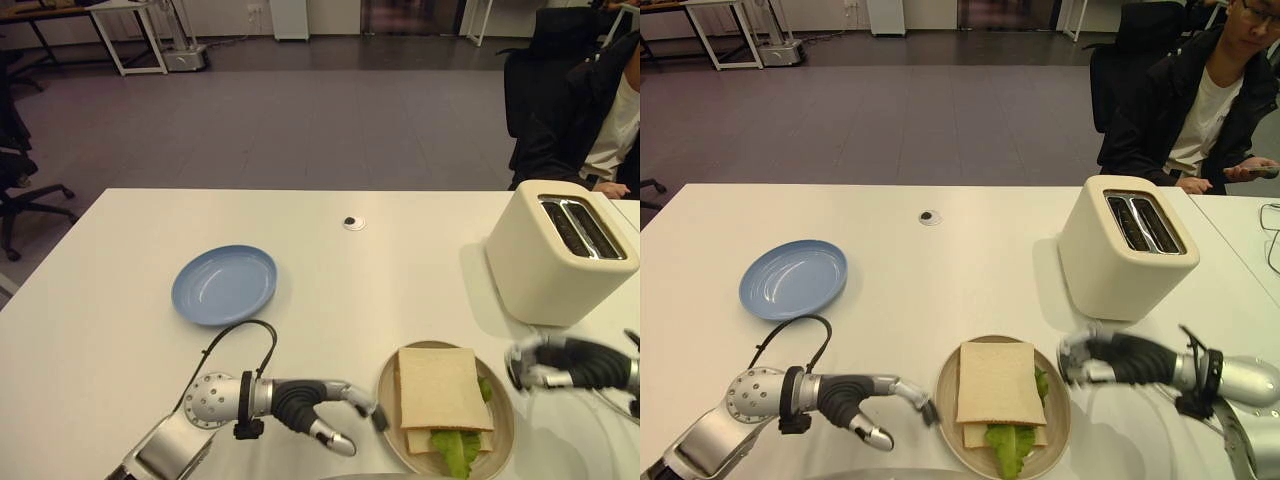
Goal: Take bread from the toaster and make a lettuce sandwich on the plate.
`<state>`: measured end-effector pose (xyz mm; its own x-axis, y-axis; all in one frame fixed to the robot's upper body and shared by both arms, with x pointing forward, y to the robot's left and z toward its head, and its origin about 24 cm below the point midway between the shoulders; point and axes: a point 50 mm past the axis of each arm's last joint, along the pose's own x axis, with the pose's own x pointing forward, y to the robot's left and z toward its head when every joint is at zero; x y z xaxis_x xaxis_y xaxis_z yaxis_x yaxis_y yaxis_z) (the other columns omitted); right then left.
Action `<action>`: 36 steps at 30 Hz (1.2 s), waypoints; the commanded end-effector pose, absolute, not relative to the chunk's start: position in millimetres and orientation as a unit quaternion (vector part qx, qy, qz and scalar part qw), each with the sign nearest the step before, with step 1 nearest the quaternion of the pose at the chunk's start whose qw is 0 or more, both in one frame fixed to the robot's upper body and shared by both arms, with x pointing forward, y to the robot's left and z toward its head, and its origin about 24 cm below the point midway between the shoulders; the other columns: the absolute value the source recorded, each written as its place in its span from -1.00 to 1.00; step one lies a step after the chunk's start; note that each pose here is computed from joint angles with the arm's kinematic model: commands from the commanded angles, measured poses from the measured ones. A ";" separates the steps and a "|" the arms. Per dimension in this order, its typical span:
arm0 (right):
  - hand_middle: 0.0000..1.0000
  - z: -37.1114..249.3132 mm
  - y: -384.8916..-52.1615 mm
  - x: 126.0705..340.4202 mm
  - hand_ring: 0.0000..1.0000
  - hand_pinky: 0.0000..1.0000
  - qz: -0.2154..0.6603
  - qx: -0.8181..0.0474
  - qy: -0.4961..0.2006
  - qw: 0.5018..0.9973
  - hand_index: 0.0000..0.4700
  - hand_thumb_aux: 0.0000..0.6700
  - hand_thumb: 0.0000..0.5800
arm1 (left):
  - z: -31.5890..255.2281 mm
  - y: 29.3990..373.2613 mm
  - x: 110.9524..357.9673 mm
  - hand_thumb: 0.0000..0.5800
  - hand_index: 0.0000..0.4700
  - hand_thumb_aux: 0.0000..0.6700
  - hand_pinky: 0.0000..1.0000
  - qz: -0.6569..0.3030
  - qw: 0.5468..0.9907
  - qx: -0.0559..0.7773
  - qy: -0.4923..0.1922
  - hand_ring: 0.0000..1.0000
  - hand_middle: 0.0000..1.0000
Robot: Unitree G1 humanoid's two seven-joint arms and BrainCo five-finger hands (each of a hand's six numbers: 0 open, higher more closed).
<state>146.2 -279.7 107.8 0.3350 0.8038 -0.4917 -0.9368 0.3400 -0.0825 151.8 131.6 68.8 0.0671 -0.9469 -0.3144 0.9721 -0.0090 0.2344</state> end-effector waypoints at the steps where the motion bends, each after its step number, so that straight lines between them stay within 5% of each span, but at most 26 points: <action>1: 1.00 83.7 -285.6 116.5 1.00 1.00 0.609 -0.223 0.296 0.701 1.00 1.00 1.00 | 52.6 135.2 142.9 1.00 1.00 1.00 0.69 -0.709 0.656 0.244 0.083 0.69 0.69; 7: 1.00 50.2 -264.7 112.7 1.00 1.00 0.629 -0.281 0.293 0.663 1.00 1.00 1.00 | 36.3 117.7 156.3 1.00 1.00 1.00 0.89 -0.673 0.650 0.349 0.048 0.89 0.89; 13: 1.00 32.3 -221.1 158.1 1.00 1.00 0.516 -0.339 0.189 0.763 1.00 1.00 1.00 | 20.4 88.8 184.2 1.00 1.00 1.00 0.81 -0.609 0.699 0.374 0.028 0.81 0.81; 17: 1.00 37.9 -214.7 208.9 1.00 1.00 0.356 -0.347 0.139 0.856 1.00 1.00 1.00 | 14.5 84.2 240.5 1.00 1.00 1.00 0.79 -0.489 0.766 0.417 0.028 0.79 0.79; 22: 1.00 47.8 -209.3 245.3 1.00 1.00 0.239 -0.344 0.081 0.905 1.00 1.00 1.00 | 20.5 103.0 307.8 1.00 1.00 1.00 0.71 -0.324 0.828 0.457 0.010 0.71 0.71; 29: 1.00 45.5 -210.4 271.8 1.00 1.00 0.111 -0.289 0.043 0.950 1.00 1.00 1.00 | 26.3 82.9 326.3 1.00 1.00 1.00 0.66 -0.266 0.882 0.387 -0.040 0.66 0.66; 30: 1.00 48.0 -210.4 271.4 1.00 1.00 0.097 -0.275 0.029 0.956 1.00 1.00 1.00 | 28.6 80.4 324.6 0.98 0.79 0.79 0.64 -0.267 0.895 0.355 -0.045 0.64 0.64; 31: 0.11 54.3 -209.1 268.6 0.11 0.11 0.085 -0.252 0.000 0.964 0.02 0.02 0.52 | 32.8 79.8 321.6 0.07 -0.36 -0.36 0.53 -0.263 0.914 0.304 -0.047 0.53 0.53; 32: -1.00 62.9 -209.4 264.5 -1.00 -1.00 0.068 -0.219 -0.032 0.973 -1.00 -1.00 -1.00 | 39.0 80.7 317.6 -1.00 -1.00 -1.00 0.37 -0.260 0.933 0.244 -0.052 0.37 0.37; 33: -1.00 71.1 -211.5 260.4 -1.00 -1.00 0.049 -0.186 -0.060 0.979 -1.00 -1.00 -1.00 | 46.6 84.0 313.1 -1.00 -1.00 -1.00 0.11 -0.254 0.946 0.190 -0.064 0.11 0.11; 34: -1.00 77.1 -215.7 255.9 -1.00 -1.00 0.028 -0.160 -0.078 0.984 -1.00 -1.00 -1.00 | 54.3 89.0 308.2 -1.00 -1.00 -1.00 -0.38 -0.246 0.954 0.153 -0.078 -0.38 -0.38; 36: -1.00 84.6 -224.0 246.4 -1.00 -1.00 -0.006 -0.130 -0.097 0.987 -1.00 -1.00 -1.00 | 70.2 101.4 296.1 -1.00 -1.00 -1.00 -0.87 -0.226 0.963 0.103 -0.108 -0.87 -0.87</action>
<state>257.3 -213.8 81.8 0.9822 0.0848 0.1676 -0.0273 0.9474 -0.3190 307.1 86.5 60.6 0.8591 -0.5004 0.1077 0.4449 0.8339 0.3265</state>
